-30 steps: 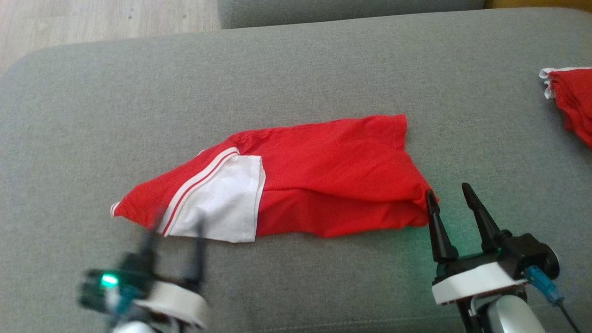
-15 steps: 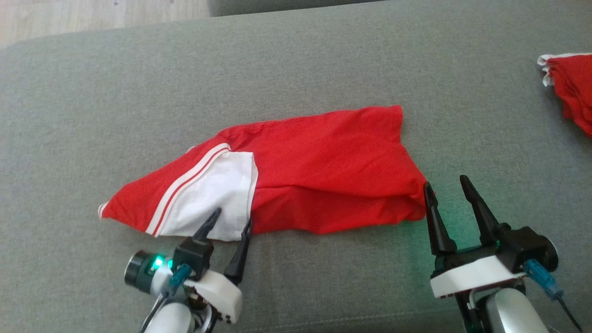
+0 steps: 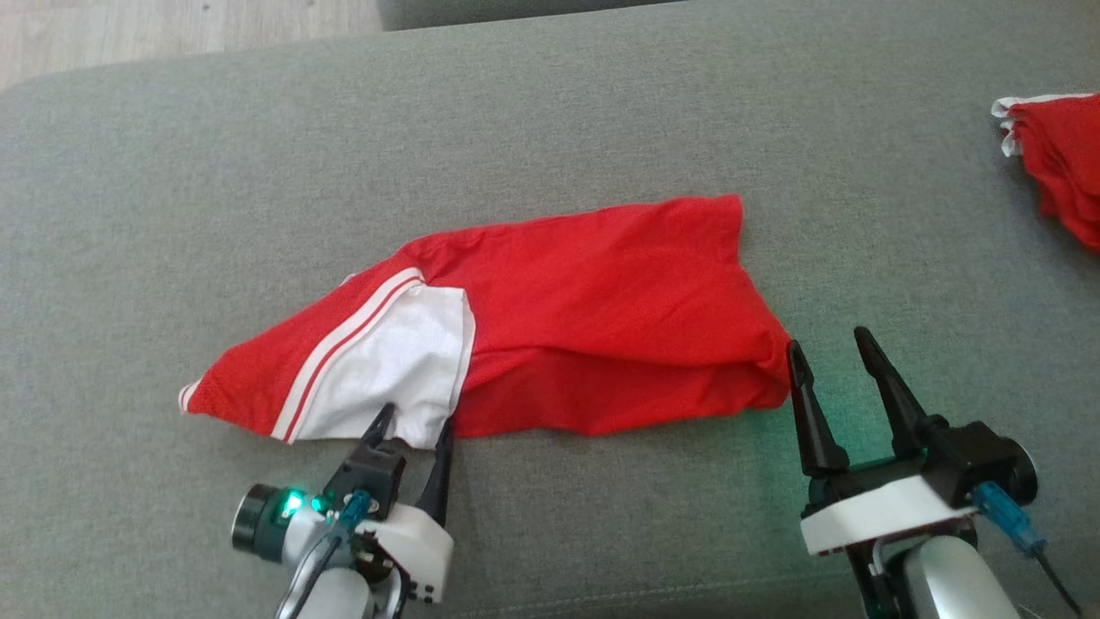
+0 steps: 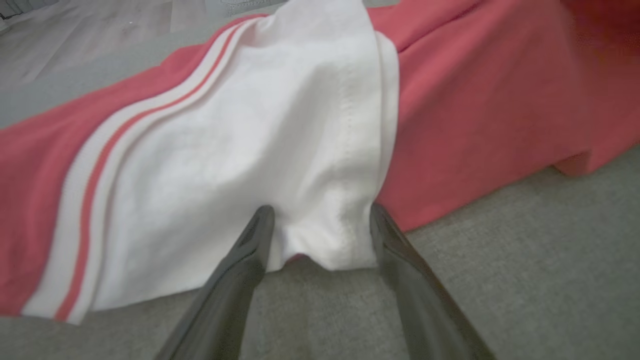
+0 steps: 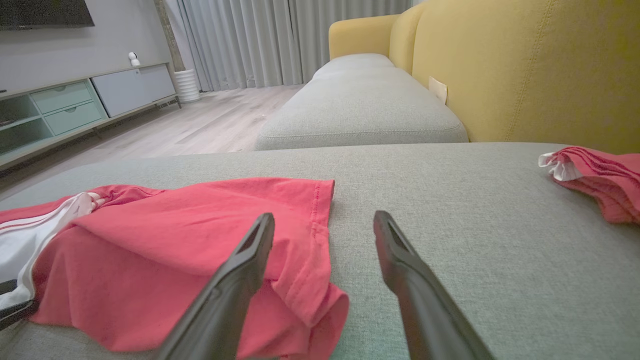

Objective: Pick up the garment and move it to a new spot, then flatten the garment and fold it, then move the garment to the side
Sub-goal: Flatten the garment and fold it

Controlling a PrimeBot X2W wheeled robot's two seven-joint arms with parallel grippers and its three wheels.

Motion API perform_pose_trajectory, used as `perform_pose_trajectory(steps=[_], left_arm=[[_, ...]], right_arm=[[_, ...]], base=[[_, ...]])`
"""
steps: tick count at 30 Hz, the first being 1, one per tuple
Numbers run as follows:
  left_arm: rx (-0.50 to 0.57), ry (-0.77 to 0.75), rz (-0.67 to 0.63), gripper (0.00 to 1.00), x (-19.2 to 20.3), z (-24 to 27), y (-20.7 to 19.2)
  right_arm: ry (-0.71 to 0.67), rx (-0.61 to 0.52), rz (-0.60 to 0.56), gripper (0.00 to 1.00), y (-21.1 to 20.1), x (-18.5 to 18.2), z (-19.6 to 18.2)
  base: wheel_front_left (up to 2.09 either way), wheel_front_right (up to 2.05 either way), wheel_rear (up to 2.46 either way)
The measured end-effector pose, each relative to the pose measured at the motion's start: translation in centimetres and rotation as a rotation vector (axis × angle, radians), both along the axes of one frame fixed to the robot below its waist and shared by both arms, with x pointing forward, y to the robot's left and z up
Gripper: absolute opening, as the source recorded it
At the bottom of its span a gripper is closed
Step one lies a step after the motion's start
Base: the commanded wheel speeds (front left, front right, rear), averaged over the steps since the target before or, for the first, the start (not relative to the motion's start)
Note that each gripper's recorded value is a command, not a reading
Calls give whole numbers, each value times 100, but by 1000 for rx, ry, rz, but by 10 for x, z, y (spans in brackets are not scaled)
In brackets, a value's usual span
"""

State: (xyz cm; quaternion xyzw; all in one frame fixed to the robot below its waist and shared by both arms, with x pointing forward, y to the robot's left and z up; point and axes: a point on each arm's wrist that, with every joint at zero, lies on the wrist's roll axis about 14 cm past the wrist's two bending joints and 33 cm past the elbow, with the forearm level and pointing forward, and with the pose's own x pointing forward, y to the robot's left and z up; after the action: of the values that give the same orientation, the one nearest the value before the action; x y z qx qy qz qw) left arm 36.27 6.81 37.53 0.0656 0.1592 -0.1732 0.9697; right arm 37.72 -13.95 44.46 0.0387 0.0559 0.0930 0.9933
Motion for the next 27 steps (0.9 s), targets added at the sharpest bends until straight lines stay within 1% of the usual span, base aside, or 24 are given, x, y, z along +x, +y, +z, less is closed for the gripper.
perform_pose_trajectory(steps=[2,3,4,5,6,7,12,16,18,21,23,27], left_arm=[[0,-6,0,100,2,2,-1],[1,-10,2,84,2,3,-1],[2,-13,1,62,2,4,-1],[1,-17,-1,33,2,5,-2],[-2,-27,-4,9,2,8,-3],[-6,-45,0,0,4,13,-4],[-28,-127,9,0,9,38,-4],[-27,-175,23,0,3,52,8],[-62,-160,16,0,-4,53,12],[-103,-94,-7,0,-17,47,15],[-158,-48,-15,0,-22,46,14],[-196,-12,-11,0,-26,48,20]], right_arm=[[-1,0,3,100,1,0,0],[-3,0,5,100,1,0,1],[-4,0,6,100,2,0,1],[-6,0,7,100,2,0,2],[-9,0,8,100,2,0,3],[-11,0,9,100,3,0,4],[-25,1,14,100,4,-1,8],[-32,-6,36,100,8,-1,11],[-37,-7,51,100,12,0,12],[-37,-7,77,100,19,1,12],[-37,-11,98,100,24,1,11],[-11,-8,149,100,37,-2,4]], base=[[0,0,0],[0,0,0],[0,0,0],[0,0,0],[0,0,0],[0,0,0],[0,0,0],[0,0,0],[0,0,0],[0,0,0],[0,0,0],[0,0,0]])
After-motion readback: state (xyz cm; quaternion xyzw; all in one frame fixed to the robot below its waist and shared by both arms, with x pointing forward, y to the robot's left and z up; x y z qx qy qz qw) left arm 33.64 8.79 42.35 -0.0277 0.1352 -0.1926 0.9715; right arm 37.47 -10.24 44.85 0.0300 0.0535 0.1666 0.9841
